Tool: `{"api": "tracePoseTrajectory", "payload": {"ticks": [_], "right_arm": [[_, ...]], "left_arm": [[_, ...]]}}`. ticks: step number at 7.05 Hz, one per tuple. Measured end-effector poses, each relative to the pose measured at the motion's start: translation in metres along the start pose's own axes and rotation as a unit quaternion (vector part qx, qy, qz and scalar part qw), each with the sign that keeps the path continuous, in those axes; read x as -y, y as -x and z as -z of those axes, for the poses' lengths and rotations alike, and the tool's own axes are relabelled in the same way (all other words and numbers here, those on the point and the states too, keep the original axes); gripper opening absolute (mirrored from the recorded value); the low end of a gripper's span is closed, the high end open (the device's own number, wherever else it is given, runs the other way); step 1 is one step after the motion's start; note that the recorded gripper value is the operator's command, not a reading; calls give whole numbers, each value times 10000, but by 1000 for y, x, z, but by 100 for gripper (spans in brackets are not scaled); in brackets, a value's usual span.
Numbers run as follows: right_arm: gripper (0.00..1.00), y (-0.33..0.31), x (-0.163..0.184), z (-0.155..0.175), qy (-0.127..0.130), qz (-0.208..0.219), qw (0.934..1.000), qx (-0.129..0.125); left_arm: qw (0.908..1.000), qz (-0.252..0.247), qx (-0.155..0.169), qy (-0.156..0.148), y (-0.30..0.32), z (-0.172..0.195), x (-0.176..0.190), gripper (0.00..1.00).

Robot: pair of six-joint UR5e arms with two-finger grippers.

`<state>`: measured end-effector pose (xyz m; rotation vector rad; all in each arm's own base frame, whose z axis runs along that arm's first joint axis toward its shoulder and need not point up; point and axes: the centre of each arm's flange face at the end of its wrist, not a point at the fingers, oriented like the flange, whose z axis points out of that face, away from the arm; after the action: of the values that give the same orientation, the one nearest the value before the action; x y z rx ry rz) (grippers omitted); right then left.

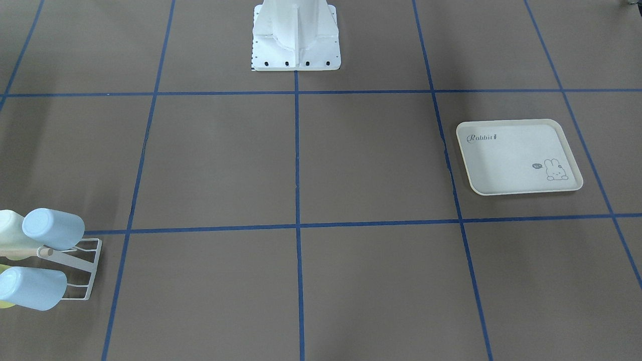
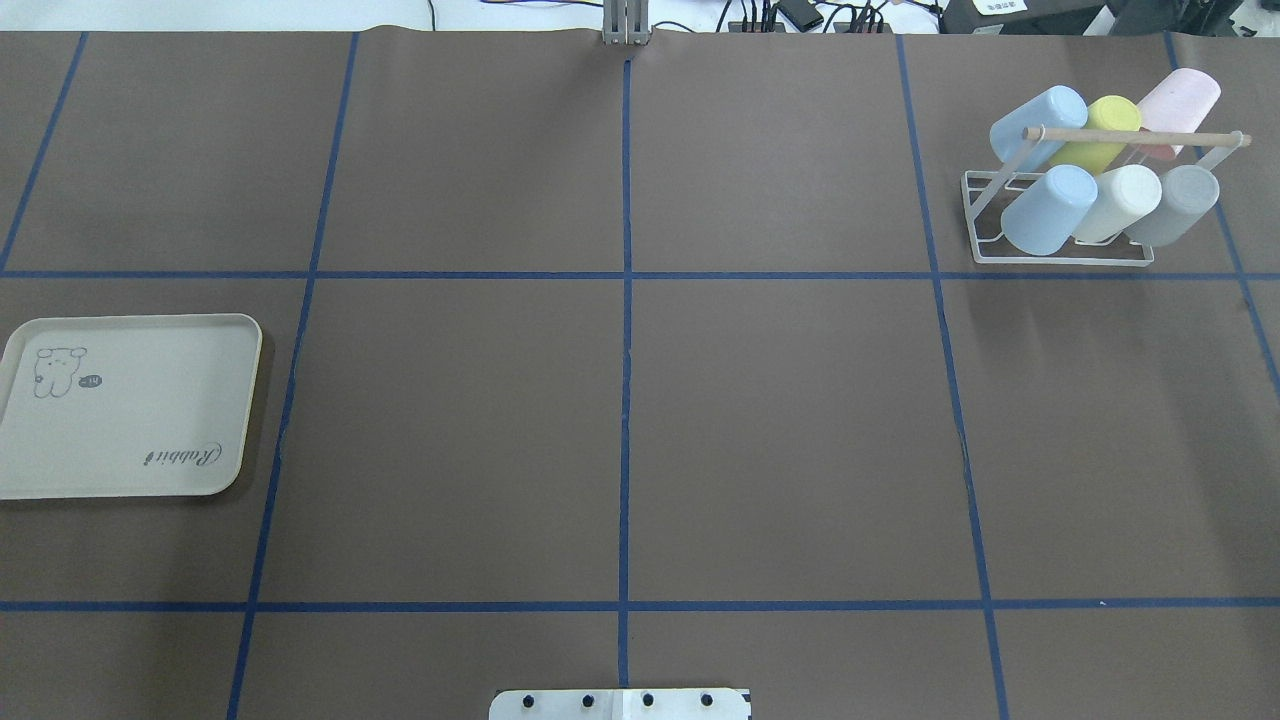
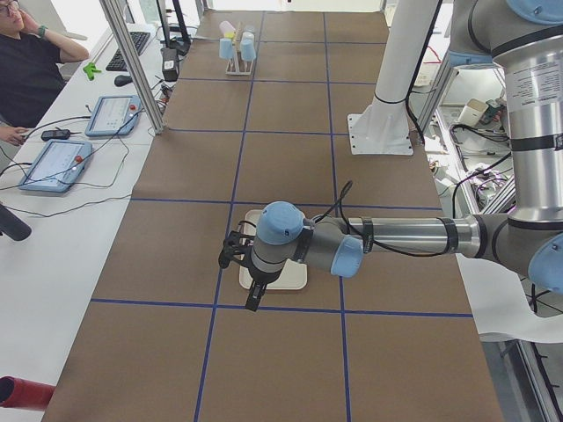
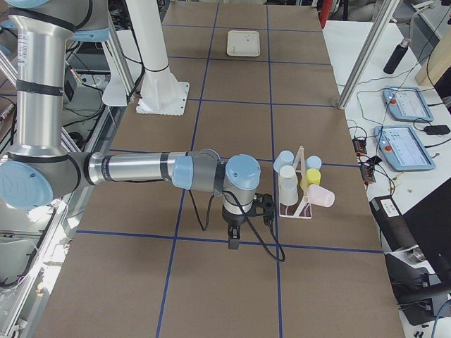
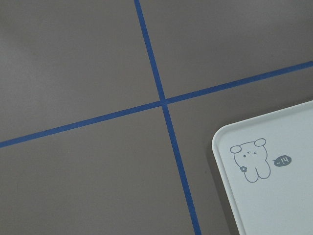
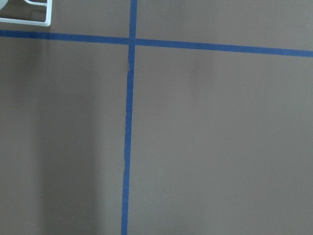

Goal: Transfer IKEA cup to right arm and place on rack

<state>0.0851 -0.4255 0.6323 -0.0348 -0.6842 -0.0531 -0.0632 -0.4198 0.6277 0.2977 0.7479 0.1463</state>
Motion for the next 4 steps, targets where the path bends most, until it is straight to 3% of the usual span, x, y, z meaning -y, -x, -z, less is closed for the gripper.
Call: {"api": "tracePoseTrajectory", "payload": {"ticks": [4], "right_arm": [[100, 1, 0, -1, -7, -9, 9999, 103]], "left_arm": [[9999, -16, 105, -94, -1, 6, 7, 100]]}}
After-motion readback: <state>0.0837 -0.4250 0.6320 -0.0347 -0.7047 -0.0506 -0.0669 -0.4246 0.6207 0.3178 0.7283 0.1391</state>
